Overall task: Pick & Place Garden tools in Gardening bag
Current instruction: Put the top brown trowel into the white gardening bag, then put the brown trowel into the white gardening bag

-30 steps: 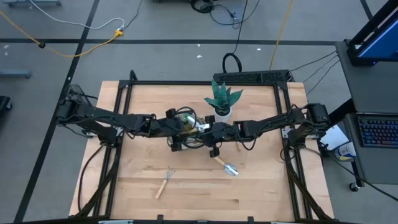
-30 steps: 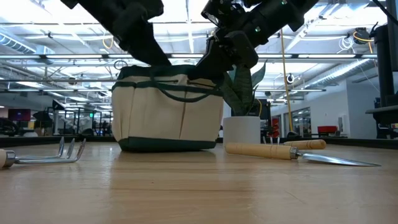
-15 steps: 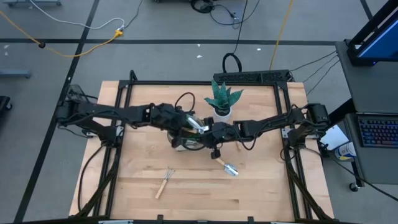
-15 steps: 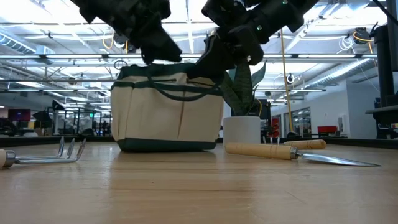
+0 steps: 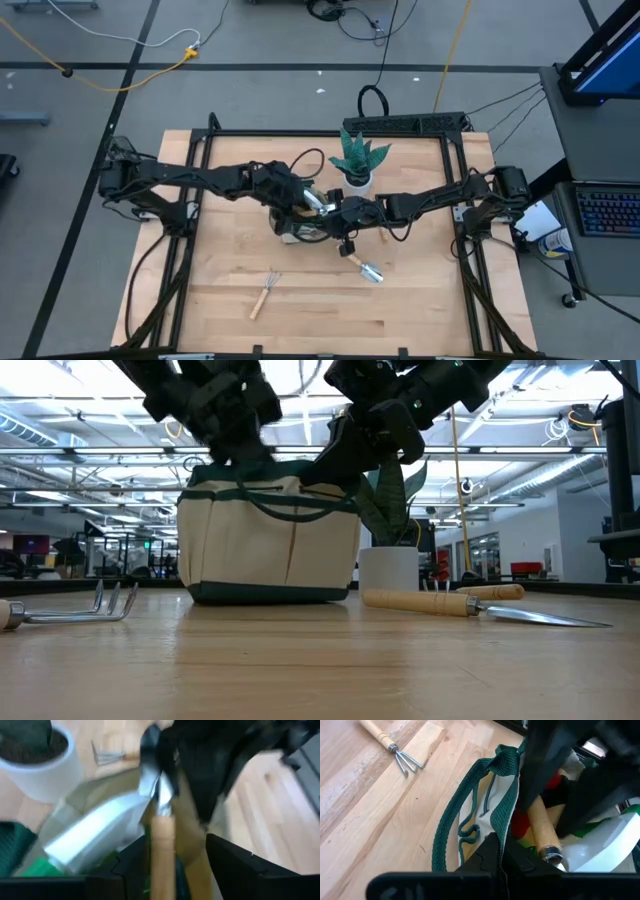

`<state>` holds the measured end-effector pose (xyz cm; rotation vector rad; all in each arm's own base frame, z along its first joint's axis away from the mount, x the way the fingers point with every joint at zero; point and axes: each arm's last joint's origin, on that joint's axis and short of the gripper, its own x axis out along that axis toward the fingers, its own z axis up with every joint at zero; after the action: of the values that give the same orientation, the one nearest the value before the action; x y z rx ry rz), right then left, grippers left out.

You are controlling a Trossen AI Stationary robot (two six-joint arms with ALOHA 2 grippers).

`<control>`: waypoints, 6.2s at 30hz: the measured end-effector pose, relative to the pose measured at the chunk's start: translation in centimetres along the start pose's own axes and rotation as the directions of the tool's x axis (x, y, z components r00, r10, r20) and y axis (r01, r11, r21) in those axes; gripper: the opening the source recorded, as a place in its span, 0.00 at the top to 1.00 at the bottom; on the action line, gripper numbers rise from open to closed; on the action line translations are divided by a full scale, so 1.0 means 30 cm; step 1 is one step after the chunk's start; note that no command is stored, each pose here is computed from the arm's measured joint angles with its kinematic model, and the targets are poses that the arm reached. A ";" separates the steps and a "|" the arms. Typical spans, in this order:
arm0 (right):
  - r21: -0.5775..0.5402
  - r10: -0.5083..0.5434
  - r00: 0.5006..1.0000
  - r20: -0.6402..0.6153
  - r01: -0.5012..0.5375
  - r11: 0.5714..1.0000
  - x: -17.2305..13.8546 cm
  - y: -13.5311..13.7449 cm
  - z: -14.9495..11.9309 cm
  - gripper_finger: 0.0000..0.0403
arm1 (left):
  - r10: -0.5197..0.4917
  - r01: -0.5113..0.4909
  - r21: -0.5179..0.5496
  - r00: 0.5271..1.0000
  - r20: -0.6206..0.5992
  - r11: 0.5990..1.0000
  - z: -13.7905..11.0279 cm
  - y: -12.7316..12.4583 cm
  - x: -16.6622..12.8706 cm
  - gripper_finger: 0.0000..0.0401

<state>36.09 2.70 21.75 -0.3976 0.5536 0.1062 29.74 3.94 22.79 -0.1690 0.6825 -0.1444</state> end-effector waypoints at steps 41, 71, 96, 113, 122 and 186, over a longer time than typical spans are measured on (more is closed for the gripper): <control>-0.009 -0.025 1.000 -0.006 0.025 1.000 -0.005 -0.006 0.001 1.00 | 0.282 -0.256 0.221 0.954 -0.096 0.941 0.097 -0.129 -0.130 0.81; -0.043 -0.025 1.000 -0.001 0.025 0.999 0.000 -0.003 0.001 1.00 | 0.433 -0.245 0.376 0.694 -0.576 0.894 0.166 -0.217 -0.112 0.81; -0.043 -0.025 1.000 -0.004 0.025 0.999 0.000 -0.003 0.000 1.00 | 0.383 -0.125 0.421 0.691 -0.613 0.899 0.266 -0.236 0.036 0.61; -0.042 -0.026 1.000 -0.009 0.025 0.999 0.000 -0.003 -0.001 1.00 | 0.208 -0.011 0.306 0.758 -0.618 0.952 0.272 -0.350 -0.095 0.45; -0.042 -0.025 1.000 -0.010 0.025 0.999 0.000 -0.003 -0.001 1.00 | 0.344 -0.212 0.281 0.726 -0.595 0.936 0.256 -0.401 -0.227 0.59; 0.225 -0.210 0.975 -0.071 0.220 0.949 -0.179 0.113 0.090 0.73 | 0.122 -0.129 -0.166 0.991 -0.057 0.978 -0.322 -0.575 -0.070 0.62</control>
<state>32.18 6.91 25.56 -0.2310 0.5577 -0.1771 20.64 -13.55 20.20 -0.2854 0.7500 0.0312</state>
